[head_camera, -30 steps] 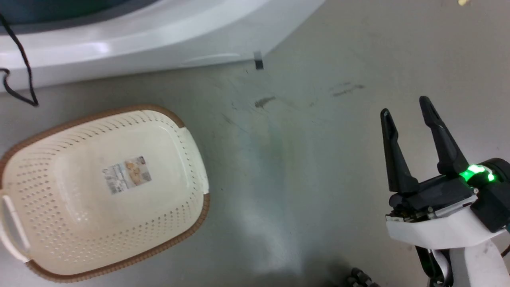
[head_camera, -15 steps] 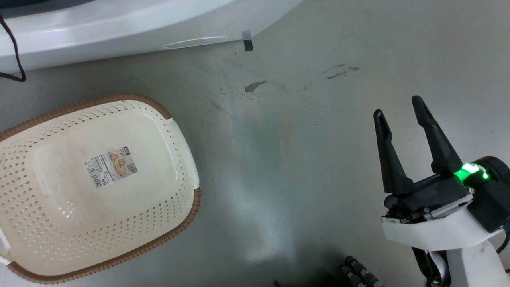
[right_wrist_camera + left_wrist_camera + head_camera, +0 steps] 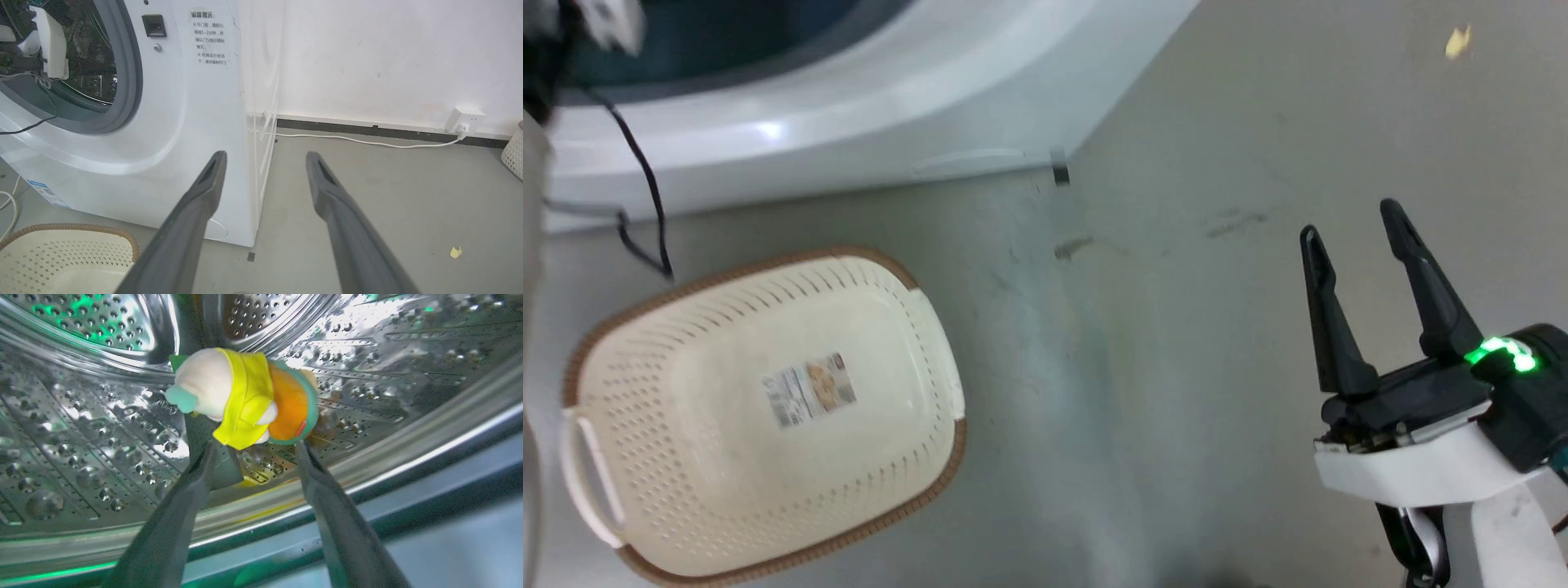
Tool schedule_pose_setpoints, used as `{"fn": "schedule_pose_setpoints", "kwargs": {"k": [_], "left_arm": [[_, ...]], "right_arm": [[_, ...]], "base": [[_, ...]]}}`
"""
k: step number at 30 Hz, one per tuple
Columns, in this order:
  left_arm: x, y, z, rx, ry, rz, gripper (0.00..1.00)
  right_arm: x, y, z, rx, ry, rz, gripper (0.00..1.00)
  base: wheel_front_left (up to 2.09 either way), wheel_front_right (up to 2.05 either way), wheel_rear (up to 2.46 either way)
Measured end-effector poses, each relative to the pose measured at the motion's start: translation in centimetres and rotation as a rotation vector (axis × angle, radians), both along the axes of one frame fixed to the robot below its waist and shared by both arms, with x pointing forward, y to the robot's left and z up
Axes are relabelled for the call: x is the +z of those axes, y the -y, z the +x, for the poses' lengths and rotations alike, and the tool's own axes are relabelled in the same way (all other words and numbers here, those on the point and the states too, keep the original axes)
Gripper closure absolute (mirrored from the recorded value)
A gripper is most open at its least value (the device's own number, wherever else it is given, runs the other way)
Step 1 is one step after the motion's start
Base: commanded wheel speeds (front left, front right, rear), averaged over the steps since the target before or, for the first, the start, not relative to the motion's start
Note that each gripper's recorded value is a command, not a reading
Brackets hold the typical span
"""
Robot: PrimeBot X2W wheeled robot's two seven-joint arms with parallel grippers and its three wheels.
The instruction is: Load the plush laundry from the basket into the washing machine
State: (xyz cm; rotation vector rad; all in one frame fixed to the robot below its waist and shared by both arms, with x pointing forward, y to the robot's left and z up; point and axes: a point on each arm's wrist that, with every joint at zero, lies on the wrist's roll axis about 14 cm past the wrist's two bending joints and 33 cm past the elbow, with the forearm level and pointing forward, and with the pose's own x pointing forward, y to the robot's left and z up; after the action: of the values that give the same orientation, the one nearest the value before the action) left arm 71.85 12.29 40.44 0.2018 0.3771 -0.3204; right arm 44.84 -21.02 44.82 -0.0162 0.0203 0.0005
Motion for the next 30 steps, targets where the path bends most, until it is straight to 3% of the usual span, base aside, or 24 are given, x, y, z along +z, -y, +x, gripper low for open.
{"fn": "schedule_pose_setpoints", "kwargs": {"k": [6, 14, 30], "left_arm": [[2.7, -0.1, -5.3, -0.049, 0.064, 0.016, 0.00], [7.3, -0.9, -13.7, -0.048, 0.172, -0.073, 0.00], [13.6, -7.3, -31.9, 0.230, 0.468, -0.233, 0.00]], "right_arm": [[3.9, -0.9, -1.7, 0.022, 0.082, -0.018, 0.00], [8.6, -2.6, -5.1, 0.064, 0.192, -0.026, 0.00], [13.7, -6.6, -10.4, 0.183, 0.346, -0.005, 0.00]], "base": [[0.00, 0.00, 0.00], [0.00, 0.00, 0.00], [0.00, 0.00, 0.00]]}}
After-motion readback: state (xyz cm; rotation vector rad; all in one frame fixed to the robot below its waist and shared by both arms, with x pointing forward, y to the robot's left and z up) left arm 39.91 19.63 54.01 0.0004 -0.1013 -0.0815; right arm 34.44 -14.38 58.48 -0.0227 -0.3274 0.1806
